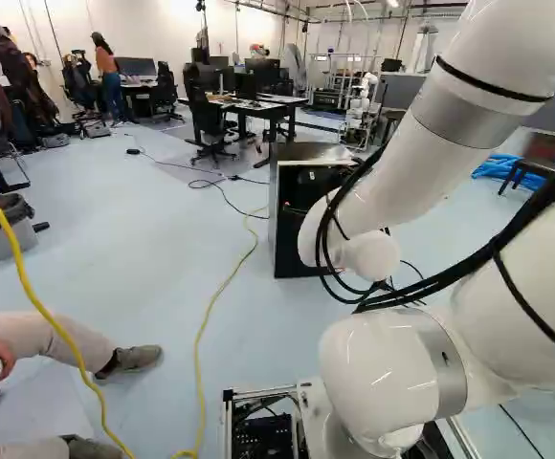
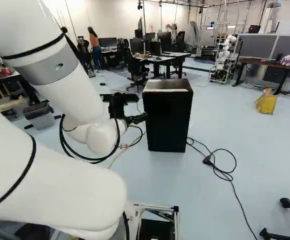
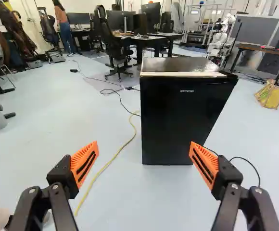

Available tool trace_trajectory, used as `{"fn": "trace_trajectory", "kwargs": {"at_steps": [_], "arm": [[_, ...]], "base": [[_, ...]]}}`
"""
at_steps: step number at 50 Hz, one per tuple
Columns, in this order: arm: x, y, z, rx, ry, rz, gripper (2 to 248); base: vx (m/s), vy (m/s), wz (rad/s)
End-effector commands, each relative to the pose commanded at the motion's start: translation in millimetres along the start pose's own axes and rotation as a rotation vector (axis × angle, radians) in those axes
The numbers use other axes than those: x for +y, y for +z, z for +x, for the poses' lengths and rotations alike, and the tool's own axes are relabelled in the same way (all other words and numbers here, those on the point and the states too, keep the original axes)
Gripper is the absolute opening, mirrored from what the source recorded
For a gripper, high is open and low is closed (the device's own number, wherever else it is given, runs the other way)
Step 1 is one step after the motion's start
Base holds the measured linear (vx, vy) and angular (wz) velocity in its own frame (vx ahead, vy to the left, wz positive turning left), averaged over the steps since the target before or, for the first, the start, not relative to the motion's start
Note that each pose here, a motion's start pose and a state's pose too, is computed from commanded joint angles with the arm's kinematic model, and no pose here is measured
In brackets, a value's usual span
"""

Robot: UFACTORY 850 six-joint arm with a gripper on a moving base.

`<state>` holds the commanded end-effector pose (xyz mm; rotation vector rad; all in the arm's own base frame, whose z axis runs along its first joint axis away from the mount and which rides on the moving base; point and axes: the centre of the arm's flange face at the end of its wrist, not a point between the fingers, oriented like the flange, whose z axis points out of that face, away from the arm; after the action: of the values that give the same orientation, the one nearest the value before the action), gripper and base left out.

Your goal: Grab a drink from the fridge

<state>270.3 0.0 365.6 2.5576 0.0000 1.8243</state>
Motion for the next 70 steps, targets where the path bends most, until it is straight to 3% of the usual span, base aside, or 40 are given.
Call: {"fn": "trace_trajectory", "kwargs": {"at_steps": [51, 70], "arm": [[0.0, 0.0, 0.0, 0.0, 0.0, 0.0, 247], [0.0, 0.0, 0.0, 0.0, 0.0, 0.0, 247]], "base": [[0.081, 0.025, -0.01], [0.074, 0.017, -0.13]]}}
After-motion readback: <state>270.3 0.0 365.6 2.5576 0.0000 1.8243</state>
